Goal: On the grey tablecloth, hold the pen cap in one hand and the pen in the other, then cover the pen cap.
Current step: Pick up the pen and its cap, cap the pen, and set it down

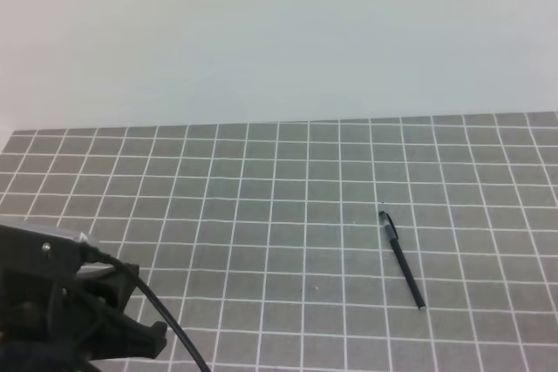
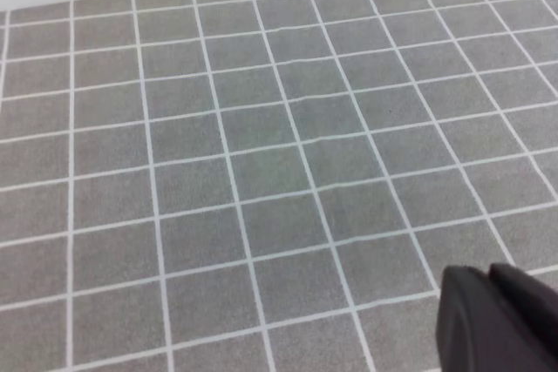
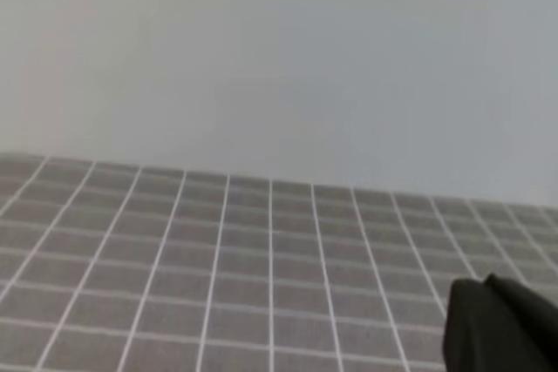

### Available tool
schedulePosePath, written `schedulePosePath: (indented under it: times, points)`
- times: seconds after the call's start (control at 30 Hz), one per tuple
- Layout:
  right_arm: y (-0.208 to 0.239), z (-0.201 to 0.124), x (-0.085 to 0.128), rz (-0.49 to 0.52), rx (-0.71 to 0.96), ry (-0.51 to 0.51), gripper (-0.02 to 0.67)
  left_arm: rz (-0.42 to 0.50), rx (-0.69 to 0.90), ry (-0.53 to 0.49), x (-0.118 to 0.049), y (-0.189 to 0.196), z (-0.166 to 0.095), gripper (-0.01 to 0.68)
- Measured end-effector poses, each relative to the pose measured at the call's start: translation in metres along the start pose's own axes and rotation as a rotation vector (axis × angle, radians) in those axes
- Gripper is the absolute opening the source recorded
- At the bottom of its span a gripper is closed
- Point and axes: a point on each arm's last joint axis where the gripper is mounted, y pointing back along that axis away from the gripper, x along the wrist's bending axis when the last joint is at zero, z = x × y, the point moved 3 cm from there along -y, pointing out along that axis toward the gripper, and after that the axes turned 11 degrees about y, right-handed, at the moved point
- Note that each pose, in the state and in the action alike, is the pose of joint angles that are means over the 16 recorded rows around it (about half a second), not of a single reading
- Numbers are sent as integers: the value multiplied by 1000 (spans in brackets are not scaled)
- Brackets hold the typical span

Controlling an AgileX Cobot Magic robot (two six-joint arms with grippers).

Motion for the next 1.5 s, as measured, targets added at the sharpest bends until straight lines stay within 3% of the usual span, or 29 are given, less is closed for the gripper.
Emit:
schedulePosePath:
  times: [0.43, 1.03, 1.5]
  points:
    - [0, -49, 18, 61, 206, -36, -4, -2, 3, -3, 0, 0, 0, 1]
    - [1, -54, 20, 81, 246, -28, -4, -64, 37, -3, -8, 0, -5, 1]
    - [1, -54, 20, 82, 250, -31, -4, -57, 14, -20, -6, 2, -1, 1]
